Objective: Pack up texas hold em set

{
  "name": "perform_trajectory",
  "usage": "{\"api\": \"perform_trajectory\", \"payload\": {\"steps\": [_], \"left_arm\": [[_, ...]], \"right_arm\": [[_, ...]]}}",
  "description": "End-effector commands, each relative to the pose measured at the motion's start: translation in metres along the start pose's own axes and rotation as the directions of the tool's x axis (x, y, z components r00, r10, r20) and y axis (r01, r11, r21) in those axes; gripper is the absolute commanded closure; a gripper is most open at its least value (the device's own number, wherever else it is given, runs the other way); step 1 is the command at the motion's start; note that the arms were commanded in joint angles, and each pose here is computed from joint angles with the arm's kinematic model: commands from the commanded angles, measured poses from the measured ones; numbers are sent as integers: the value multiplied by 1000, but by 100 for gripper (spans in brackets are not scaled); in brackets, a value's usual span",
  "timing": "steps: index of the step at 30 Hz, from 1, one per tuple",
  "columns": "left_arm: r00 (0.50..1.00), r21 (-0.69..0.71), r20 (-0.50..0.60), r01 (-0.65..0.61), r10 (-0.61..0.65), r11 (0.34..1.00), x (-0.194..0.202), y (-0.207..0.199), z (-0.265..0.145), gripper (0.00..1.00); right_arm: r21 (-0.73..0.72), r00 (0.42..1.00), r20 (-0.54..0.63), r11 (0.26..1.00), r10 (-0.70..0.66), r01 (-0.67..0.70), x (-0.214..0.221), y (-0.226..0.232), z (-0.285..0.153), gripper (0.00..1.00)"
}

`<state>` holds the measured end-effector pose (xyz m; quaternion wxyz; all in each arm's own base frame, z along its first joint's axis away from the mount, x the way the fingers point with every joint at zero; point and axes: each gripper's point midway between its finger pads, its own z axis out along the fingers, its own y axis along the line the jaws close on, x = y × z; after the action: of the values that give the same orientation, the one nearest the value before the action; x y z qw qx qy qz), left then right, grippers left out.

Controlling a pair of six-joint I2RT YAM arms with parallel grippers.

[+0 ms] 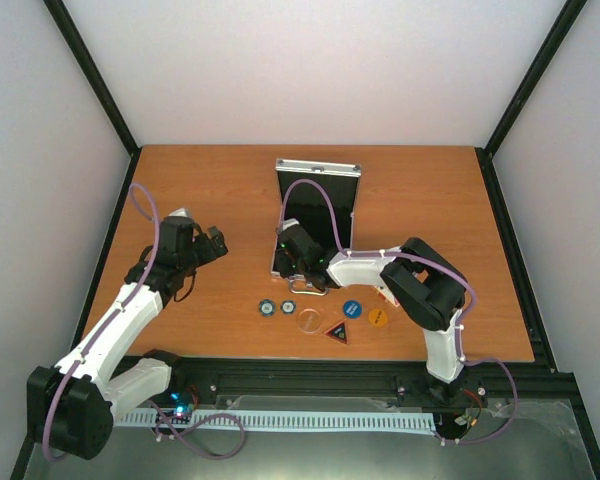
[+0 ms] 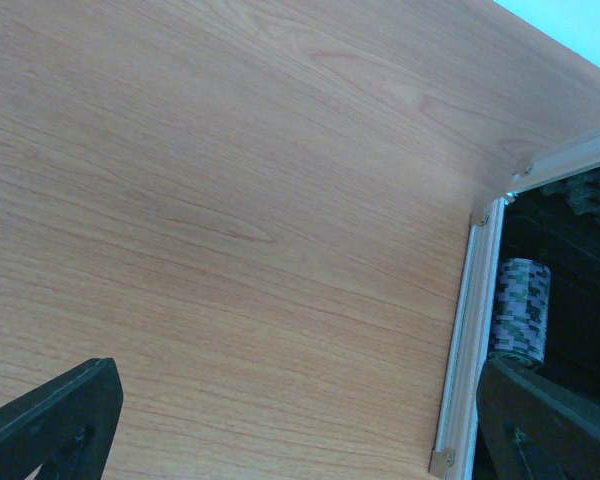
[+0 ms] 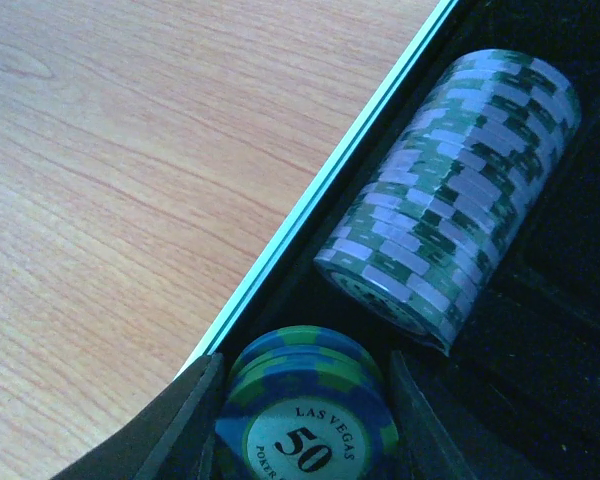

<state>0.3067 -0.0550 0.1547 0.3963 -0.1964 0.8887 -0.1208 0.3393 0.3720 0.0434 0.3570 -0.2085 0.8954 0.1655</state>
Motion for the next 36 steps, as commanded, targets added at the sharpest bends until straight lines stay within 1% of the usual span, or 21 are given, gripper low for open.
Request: {"api": "perform_trajectory", "payload": {"steps": [1, 14, 17, 25, 30, 32, 34, 36], "left_arm": [[1000, 12, 19, 13, -13, 1000, -6, -3, 0, 0], [1000, 6, 16, 12, -12, 1000, -4, -1, 1, 0], [1000, 6, 16, 12, -12, 1000, -4, -1, 1, 0], [1000, 4, 15, 12, -12, 1000, -3, 0, 2, 0], [1000, 4, 17, 14, -14, 1000, -4, 0, 1, 0], [1000, 4, 14, 14, -14, 1000, -3, 0, 2, 0], [1000, 4, 13, 13, -13, 1000, -3, -1, 2, 0], [1000, 5, 11, 12, -12, 1000, -3, -1, 2, 0]], "right_arm": [[-63, 1000, 2, 998, 10, -9, 1, 14, -2, 77], [-71, 1000, 8, 997, 7, -7, -4, 15, -4, 51], [-71, 1000, 17, 997, 5, -4, -7, 16, -6, 42], [-61, 998, 55, 998, -1, 5, -23, 16, -16, 33], [-33, 993, 115, 999, -4, 7, -47, 12, -37, 28], [-20, 992, 127, 1000, 4, -1, -56, 8, -45, 28], [-15, 992, 125, 1000, 14, -12, -63, 5, -51, 25], [-13, 995, 102, 1000, 23, -22, -65, 0, -53, 24]]}}
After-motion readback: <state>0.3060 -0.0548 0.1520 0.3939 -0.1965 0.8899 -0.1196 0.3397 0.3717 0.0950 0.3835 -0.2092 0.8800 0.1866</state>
